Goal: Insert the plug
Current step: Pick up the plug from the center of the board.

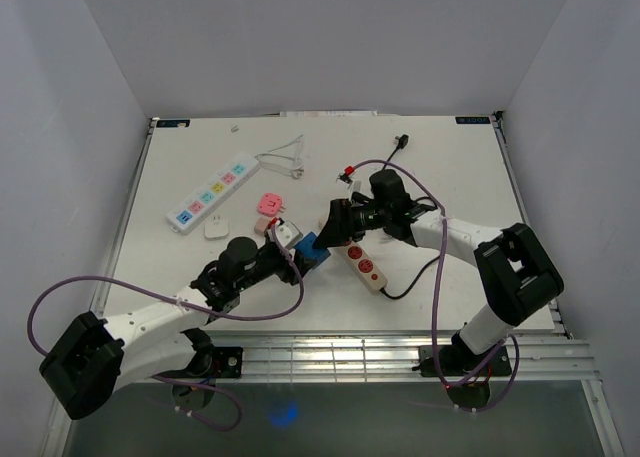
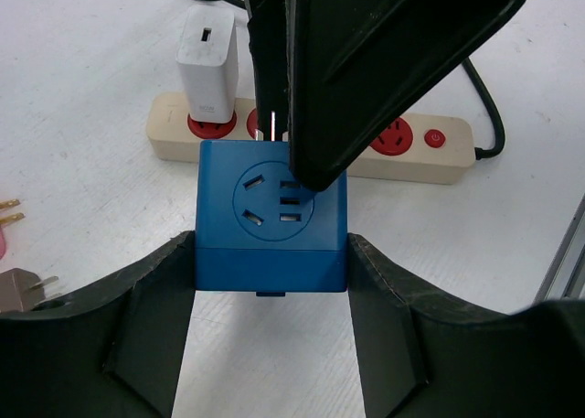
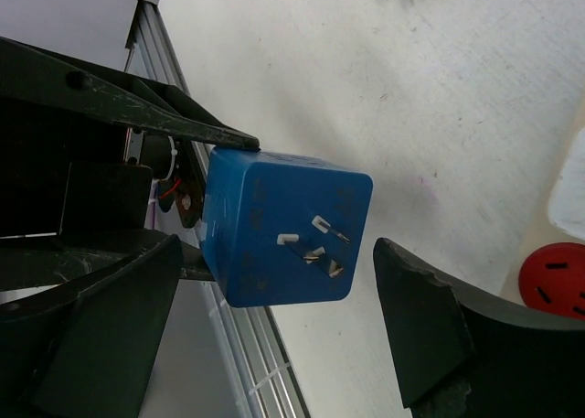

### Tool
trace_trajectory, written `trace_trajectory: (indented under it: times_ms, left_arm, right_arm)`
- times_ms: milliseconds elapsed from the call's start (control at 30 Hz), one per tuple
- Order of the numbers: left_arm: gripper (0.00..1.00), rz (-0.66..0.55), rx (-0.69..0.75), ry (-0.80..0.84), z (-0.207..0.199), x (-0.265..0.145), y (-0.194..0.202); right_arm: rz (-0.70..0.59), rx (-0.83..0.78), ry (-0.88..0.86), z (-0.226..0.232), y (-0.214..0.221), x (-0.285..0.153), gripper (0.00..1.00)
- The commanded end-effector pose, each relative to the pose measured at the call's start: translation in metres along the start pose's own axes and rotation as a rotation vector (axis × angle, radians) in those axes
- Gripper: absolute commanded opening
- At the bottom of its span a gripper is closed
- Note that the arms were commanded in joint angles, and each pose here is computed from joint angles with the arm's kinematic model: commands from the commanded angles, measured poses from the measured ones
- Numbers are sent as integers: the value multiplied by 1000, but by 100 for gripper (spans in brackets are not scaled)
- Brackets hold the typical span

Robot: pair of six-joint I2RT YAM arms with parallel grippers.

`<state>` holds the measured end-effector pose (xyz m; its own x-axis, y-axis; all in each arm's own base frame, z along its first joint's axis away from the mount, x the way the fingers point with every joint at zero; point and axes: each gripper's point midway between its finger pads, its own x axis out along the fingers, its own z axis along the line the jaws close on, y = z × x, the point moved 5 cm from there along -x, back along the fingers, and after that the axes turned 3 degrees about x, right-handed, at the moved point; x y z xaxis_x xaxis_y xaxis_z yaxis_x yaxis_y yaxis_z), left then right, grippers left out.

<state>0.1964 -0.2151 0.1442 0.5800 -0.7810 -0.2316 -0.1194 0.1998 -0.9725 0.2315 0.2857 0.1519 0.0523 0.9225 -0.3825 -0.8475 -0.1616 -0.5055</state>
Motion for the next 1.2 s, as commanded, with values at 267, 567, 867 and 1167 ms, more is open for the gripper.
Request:
trace_trajectory:
  times_ms: [267,567,867,1167]
  left_arm:
    - [47,-145,33,-38,4,-11,-28]
    - [52,-151,30,-29,3,-12,-28]
    - [68,-192,33,1,-2,-16,-24]
    - [98,-289,53,13,-5,-24,-34]
  right_arm:
    - [71,-19,-36,17,2,21,90]
    - [50,-38,-95,27,2,20,84]
    - [17,-46,-197,45,0,12,47]
    - [-39,-36,-286,68,-1,-6,37]
